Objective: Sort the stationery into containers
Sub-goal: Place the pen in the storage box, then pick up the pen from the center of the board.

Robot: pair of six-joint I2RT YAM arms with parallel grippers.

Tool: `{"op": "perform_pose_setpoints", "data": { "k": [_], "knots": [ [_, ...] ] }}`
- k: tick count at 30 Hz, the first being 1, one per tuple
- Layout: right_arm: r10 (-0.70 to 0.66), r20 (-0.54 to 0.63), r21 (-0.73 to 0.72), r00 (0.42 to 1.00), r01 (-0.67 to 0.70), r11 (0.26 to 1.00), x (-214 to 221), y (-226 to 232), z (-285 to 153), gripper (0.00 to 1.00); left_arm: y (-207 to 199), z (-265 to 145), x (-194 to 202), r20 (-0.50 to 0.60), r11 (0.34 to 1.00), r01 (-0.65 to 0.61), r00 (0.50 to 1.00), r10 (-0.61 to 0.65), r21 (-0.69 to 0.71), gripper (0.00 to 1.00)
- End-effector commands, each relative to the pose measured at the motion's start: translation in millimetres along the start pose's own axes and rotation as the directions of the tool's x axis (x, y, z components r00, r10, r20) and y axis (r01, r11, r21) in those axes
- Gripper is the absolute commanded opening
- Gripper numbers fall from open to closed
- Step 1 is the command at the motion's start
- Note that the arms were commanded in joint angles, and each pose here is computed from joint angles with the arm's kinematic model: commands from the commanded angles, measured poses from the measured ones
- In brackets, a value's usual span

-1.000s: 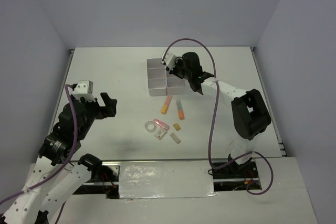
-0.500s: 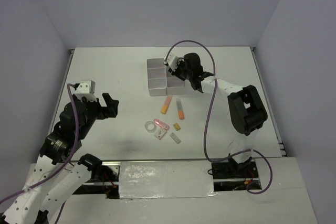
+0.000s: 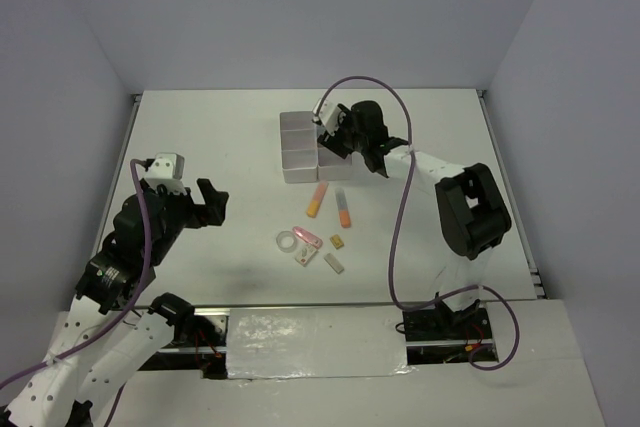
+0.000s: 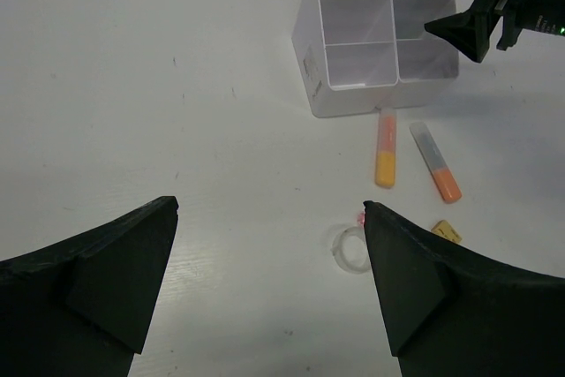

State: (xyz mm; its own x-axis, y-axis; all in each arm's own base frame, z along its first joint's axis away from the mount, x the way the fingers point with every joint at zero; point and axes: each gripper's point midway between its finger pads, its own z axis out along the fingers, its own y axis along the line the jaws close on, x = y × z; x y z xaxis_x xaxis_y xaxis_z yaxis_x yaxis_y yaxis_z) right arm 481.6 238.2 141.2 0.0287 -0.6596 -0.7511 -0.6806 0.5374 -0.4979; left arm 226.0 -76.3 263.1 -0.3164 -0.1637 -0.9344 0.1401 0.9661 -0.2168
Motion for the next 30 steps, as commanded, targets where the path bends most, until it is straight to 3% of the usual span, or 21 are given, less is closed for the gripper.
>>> {"op": "perform_pose_setpoints", "data": {
  "k": [1,4,5,6,7,9,12,13,14,15,16,18,22,25,27,28,29,30],
  "knots": [
    [0.003,0.14,0.079,0.99,-0.014,0.997,-52,-31,-32,0.68,-4,1,-10,0.041,1.0,-0.007,0.999,0.006,0.023,0.99],
    [0.075,0.238,0.16,0.968,-0.115,0.98,-87,-55,-67,0.7,0,0,-12,0.052,1.0,-0.001,0.999,0.001,0.003,0.99],
    [0.159,0.272,0.176,0.949,-0.212,0.961,-96,-59,-78,0.73,3,0,-11,0.049,1.0,0.002,0.999,-0.001,-0.016,0.99],
    [0.201,0.294,0.196,0.934,-0.265,0.944,-104,-64,-89,0.77,7,0,-11,0.051,0.999,0.008,0.999,-0.006,-0.04,0.99],
    [0.234,0.329,0.224,0.915,-0.316,0.922,-118,-70,-110,0.91,15,1,-12,0.054,0.996,0.019,0.998,-0.014,-0.09,0.99],
    [0.372,0.343,0.304,0.862,-0.477,0.825,-116,-82,-131,1.0,24,2,-8,0.036,0.989,0.03,0.999,-0.025,-0.146,0.99],
    [0.533,0.311,0.372,0.787,-0.617,0.694,-105,-81,-154,1.0,34,3,-6,0.023,0.978,0.035,0.999,-0.031,-0.208,0.99],
    [0.58,0.212,0.427,0.786,-0.609,0.668,-81,-71,-156,1.0,35,3,-6,0.023,0.976,0.034,0.999,-0.03,-0.216,0.99],
    [0.649,0.241,0.548,0.721,-0.653,0.522,-73,-83,-172,1.0,37,3,-5,0.025,0.973,0.036,0.999,-0.031,-0.228,0.99],
    [0.678,0.2,0.588,0.707,-0.64,0.494,-62,-76,-174,1.0,38,3,-5,0.026,0.972,0.039,0.999,-0.034,-0.234,0.99],
    [0.69,0.118,0.62,0.715,-0.595,0.511,-47,-63,-176,1.0,39,2,-6,0.028,0.97,0.04,0.999,-0.035,-0.238,0.99],
    [0.716,0.137,0.631,0.685,-0.617,0.469,-45,-46,-178,1.0,41,2,-6,0.027,0.967,0.041,0.999,-0.035,-0.25,0.99],
    [0.811,0.146,0.455,0.567,-0.766,0.454,-53,2,-164,1.0,46,0,-6,0.029,0.959,0.046,0.999,-0.039,-0.28,0.99],
    [0.836,0.055,0.359,0.546,-0.792,0.494,-49,45,-148,0.98,47,-2,-8,0.043,0.957,0.054,0.998,-0.044,-0.285,0.99],
    [0.779,-0.055,0.288,0.625,-0.737,0.612,-46,77,-135,0.92,47,-2,-8,0.047,0.958,0.058,0.998,-0.046,-0.281,0.99],
    [0.728,-0.098,0.146,0.678,-0.714,0.685,-59,99,-126,0.9,46,-2,-8,0.045,0.959,0.056,0.998,-0.045,-0.278,0.99],
    [0.695,-0.14,0.058,0.705,-0.695,0.717,-57,121,-120,0.87,45,-1,-7,0.04,0.96,0.053,0.998,-0.044,-0.274,0.99],
    [0.655,-0.193,-0.022,0.73,-0.671,0.741,-55,145,-110,0.78,44,0,-7,0.036,0.963,0.05,0.998,-0.042,-0.266,0.99]
  ]
}}
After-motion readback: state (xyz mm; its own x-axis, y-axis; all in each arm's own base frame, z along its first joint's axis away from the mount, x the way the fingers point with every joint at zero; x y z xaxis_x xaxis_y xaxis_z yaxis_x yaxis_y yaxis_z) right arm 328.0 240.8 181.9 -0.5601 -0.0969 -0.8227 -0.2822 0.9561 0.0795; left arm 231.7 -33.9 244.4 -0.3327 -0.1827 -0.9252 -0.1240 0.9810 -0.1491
